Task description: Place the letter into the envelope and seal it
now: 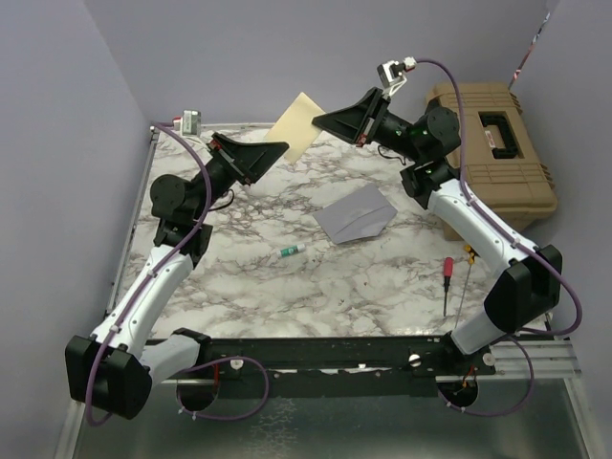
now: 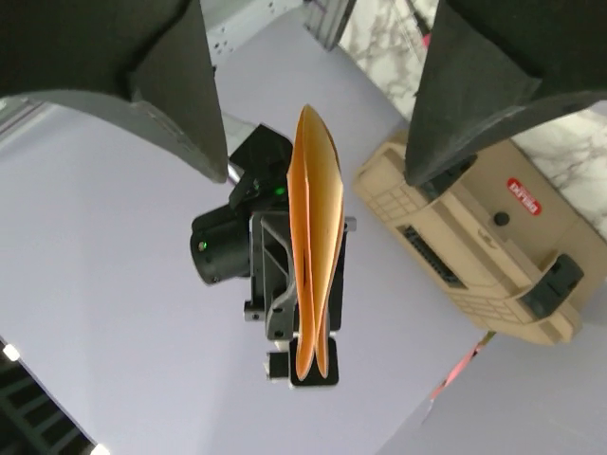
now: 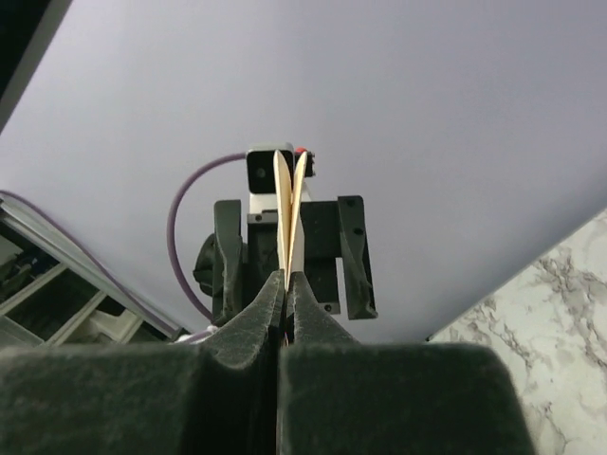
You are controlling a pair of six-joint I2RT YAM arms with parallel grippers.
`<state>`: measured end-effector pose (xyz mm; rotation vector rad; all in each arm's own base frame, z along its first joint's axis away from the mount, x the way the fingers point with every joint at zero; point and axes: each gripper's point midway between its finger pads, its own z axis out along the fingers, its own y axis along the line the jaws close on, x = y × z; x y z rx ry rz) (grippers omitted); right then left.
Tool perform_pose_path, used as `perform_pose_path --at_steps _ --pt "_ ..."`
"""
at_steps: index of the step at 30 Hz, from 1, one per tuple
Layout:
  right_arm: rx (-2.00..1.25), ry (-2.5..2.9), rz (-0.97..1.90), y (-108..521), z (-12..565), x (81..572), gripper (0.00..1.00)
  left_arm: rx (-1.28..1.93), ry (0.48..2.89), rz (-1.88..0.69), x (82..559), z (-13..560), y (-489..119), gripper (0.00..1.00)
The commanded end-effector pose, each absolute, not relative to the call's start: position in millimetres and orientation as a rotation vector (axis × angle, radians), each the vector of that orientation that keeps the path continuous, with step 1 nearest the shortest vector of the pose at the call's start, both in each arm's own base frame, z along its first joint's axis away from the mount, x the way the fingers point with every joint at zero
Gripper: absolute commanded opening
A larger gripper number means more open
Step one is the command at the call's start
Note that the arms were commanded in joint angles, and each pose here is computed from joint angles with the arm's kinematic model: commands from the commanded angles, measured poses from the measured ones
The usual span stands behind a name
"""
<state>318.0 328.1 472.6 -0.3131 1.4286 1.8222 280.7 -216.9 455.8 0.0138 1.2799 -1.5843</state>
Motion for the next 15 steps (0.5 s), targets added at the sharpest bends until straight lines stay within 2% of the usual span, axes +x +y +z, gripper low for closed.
perform_pose_path --at_steps 1,6,15 --pt "-0.204 1.305 1.838 315.2 500.0 319.6 0.0 -0.05 1.233 -1.586 285.3 467.6 -217.6 0.79" --pt "-0.102 1.289 1.79 311.1 504.5 328.7 0.0 -0.131 1.199 -1.619 290.4 467.8 -224.5 0.73" --pt "-0.006 1.313 1.815 313.8 495.0 334.7 0.0 -0.151 1.179 -1.672 293.1 466.4 -235.8 0.39"
